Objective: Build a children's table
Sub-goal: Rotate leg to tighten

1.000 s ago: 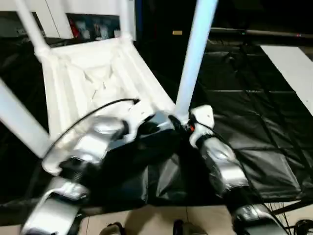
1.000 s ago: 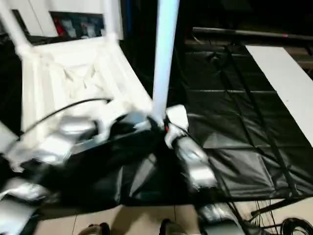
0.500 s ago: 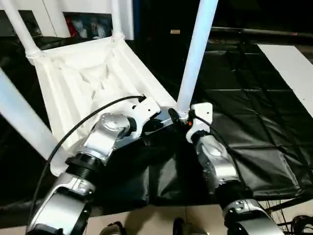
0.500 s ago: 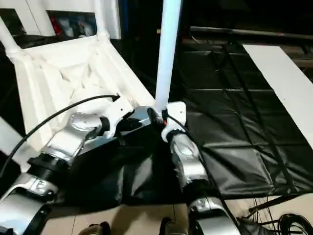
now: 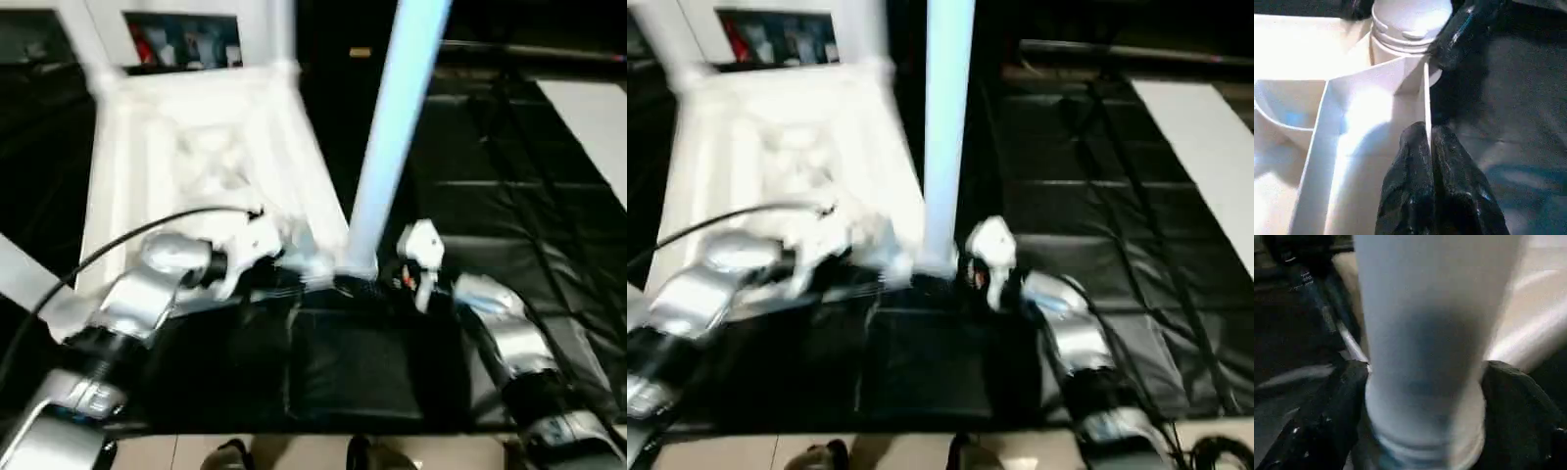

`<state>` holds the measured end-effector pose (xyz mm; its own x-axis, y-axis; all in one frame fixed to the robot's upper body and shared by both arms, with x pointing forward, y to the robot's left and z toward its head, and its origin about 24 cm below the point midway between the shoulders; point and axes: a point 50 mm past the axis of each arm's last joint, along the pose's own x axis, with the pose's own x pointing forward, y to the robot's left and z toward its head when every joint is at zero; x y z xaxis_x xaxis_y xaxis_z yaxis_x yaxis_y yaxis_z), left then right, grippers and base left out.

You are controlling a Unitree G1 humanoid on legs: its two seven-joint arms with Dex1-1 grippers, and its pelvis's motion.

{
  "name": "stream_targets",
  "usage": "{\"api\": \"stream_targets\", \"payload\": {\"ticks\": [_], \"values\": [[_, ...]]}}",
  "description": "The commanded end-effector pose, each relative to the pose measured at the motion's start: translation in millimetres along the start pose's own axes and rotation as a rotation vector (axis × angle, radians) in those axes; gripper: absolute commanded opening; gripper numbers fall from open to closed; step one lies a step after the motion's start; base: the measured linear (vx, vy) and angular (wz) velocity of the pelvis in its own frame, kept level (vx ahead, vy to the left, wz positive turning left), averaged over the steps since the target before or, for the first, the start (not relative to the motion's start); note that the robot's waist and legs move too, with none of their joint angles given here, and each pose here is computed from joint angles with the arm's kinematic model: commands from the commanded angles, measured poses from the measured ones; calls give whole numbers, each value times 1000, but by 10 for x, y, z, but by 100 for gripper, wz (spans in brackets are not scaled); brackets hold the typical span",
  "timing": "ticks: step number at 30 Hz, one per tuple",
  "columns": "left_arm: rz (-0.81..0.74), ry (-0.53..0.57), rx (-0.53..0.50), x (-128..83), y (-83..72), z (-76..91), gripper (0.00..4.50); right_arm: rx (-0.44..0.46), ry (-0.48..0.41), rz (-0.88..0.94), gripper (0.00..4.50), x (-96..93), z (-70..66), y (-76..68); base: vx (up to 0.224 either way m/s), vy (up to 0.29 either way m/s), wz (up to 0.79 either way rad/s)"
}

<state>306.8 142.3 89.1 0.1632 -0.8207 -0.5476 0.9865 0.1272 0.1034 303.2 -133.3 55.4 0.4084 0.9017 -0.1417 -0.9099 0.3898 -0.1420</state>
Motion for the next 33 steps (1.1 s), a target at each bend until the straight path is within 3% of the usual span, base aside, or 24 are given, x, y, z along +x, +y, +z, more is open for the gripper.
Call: {"api": "stream_targets", "payload": {"ticks": [1, 8, 21, 31, 33], "values": [[-179, 87, -50, 206, -241, -211, 0, -10, 32, 67, 382, -38, -40, 55, 0, 0, 0], [-196, 79, -49, 150, -251, -208, 0, -8, 37, 128, 382, -48, -25, 69, 0, 0, 0], [-198, 82, -66, 123, -249, -229, 0, 8, 18, 143, 277, -51, -24, 63, 0, 0, 0], [-198, 88, -75, 119, -248, -242, 0, 13, 14, 140, 270, -32, -42, 74, 0, 0, 0], [-152, 88, -75, 146, -211, -248, 0, 16, 45, 64, 270, -6, -101, 48, 0, 0, 0]]}}
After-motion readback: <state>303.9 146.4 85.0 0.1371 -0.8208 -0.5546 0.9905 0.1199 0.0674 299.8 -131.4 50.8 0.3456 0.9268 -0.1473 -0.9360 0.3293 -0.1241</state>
